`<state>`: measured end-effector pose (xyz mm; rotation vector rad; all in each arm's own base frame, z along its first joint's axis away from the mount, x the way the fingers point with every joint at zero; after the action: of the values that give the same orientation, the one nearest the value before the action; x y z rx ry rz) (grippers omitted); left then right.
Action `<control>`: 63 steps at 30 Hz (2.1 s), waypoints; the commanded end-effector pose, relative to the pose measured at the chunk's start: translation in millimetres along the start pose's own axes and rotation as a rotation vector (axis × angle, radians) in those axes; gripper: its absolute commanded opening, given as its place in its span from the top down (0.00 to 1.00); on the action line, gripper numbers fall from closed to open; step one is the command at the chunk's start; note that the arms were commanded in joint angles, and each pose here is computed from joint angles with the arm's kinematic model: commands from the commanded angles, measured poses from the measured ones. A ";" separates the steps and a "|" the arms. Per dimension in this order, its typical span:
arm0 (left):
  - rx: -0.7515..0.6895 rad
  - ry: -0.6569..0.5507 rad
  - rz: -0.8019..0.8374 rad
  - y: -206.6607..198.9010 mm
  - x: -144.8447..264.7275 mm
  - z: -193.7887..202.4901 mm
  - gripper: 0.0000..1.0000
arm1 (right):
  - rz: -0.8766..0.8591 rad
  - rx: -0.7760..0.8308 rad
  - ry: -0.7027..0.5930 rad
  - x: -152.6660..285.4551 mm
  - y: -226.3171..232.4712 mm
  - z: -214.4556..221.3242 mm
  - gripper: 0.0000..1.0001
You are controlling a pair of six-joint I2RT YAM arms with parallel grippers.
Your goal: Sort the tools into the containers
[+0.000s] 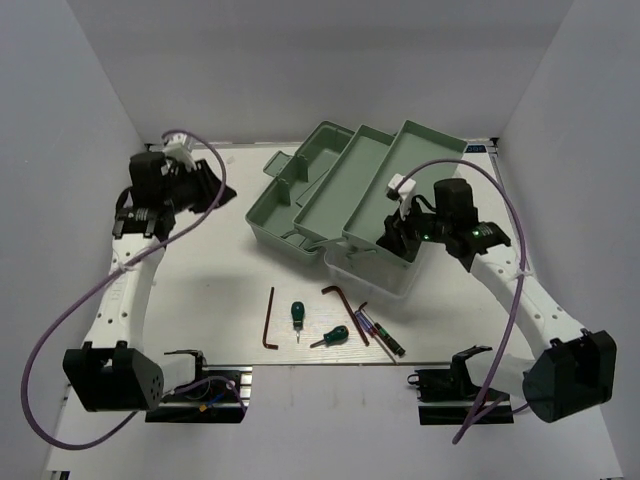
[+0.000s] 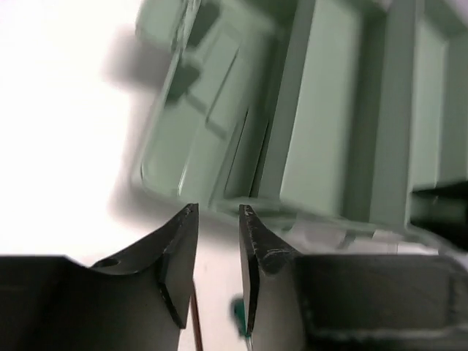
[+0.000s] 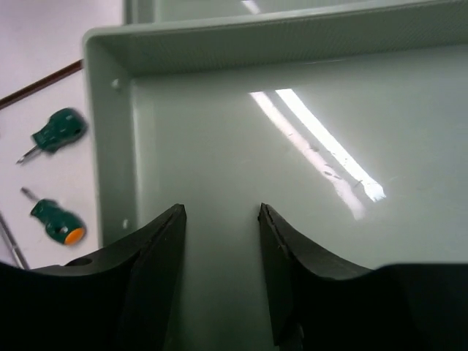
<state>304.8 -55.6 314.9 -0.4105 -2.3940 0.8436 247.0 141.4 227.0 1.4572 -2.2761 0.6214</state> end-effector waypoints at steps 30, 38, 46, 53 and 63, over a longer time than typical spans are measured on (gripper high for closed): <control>0.070 0.200 -0.036 62.6 -97.1 27.6 0.31 | 0.707 -0.344 0.197 93.7 -95.0 -55.2 0.24; 0.024 0.239 -0.021 71.5 -119.3 27.6 0.30 | 0.699 -0.545 0.281 87.5 -99.0 -26.1 0.24; 0.007 0.279 0.024 69.5 -128.8 36.7 0.30 | 0.608 -0.688 0.304 61.0 -105.7 -4.8 0.30; -0.013 0.309 0.002 67.9 -137.8 51.1 0.30 | 0.590 -0.678 0.329 48.1 -127.3 -8.7 0.50; -0.017 0.342 -0.030 59.8 -145.2 69.0 0.31 | 0.623 -0.637 0.314 35.0 -167.0 -25.9 0.77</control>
<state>382.3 -105.9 167.1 -0.4769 -2.0645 0.6873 372.2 58.6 268.5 0.2668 -2.2306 0.1955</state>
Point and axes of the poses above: each gripper's point midway between its finger pads, its own x axis back along the fingers, its own y axis along the line the jaws close on, z = x × y, the point moved 7 cm from there along x, back along the fingers, and after that the axes turned 14 degrees about x, right-handed, at the moved point
